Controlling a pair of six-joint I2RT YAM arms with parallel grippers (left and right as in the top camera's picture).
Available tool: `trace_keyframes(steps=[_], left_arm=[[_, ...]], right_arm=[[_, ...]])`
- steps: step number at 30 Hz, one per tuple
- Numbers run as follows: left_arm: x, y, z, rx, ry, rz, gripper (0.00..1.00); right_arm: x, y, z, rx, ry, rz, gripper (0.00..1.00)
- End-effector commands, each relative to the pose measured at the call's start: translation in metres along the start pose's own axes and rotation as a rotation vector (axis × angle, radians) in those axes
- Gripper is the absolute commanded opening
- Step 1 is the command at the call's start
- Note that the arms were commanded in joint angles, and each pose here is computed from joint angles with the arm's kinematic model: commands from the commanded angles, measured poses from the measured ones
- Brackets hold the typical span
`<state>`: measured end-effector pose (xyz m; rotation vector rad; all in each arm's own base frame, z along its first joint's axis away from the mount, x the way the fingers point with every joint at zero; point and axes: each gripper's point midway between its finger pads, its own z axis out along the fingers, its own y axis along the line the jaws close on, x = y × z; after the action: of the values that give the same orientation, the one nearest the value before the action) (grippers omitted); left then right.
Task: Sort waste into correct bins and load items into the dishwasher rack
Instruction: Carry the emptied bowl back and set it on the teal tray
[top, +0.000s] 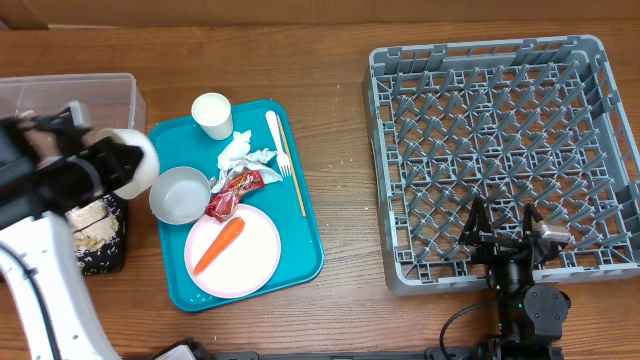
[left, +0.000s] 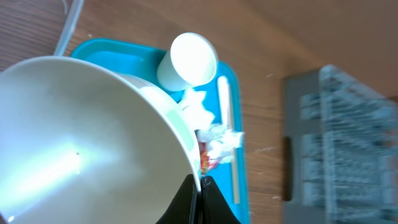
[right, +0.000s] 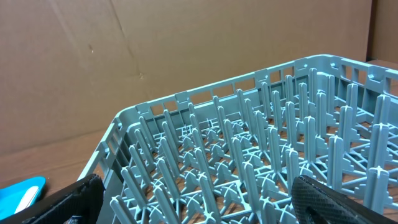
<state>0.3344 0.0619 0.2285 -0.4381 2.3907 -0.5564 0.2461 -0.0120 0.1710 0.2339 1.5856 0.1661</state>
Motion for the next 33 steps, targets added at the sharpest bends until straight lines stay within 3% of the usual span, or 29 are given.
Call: trace_keyframes(steps=[1, 6, 15, 22, 33], left_arm=[[-0.008, 0.024, 0.011, -0.281, -0.027, 0.025, 0.04], [-0.019, 0.028, 0.043, -0.395, -0.043, 0.062, 0.04], [-0.002, 0.023, 0.104, -0.376, 0.07, 0.119, 0.04], [0.003, 0.016, 0.128, -0.4, 0.086, 0.192, 0.04], [0.012, 0.042, 0.157, -0.484, 0.141, 0.218, 0.04]], right_arm=[[0.001, -0.001, 0.0, 0.004, -0.006, -0.001, 1.0], [0.001, -0.001, 0.0, 0.004, -0.006, -0.001, 1.0], [0.001, -0.001, 0.0, 0.004, -0.006, -0.001, 1.0], [0.001, -0.001, 0.0, 0.004, -0.006, -0.001, 1.0], [0.001, -0.001, 0.0, 0.004, -0.006, -0.001, 1.0]])
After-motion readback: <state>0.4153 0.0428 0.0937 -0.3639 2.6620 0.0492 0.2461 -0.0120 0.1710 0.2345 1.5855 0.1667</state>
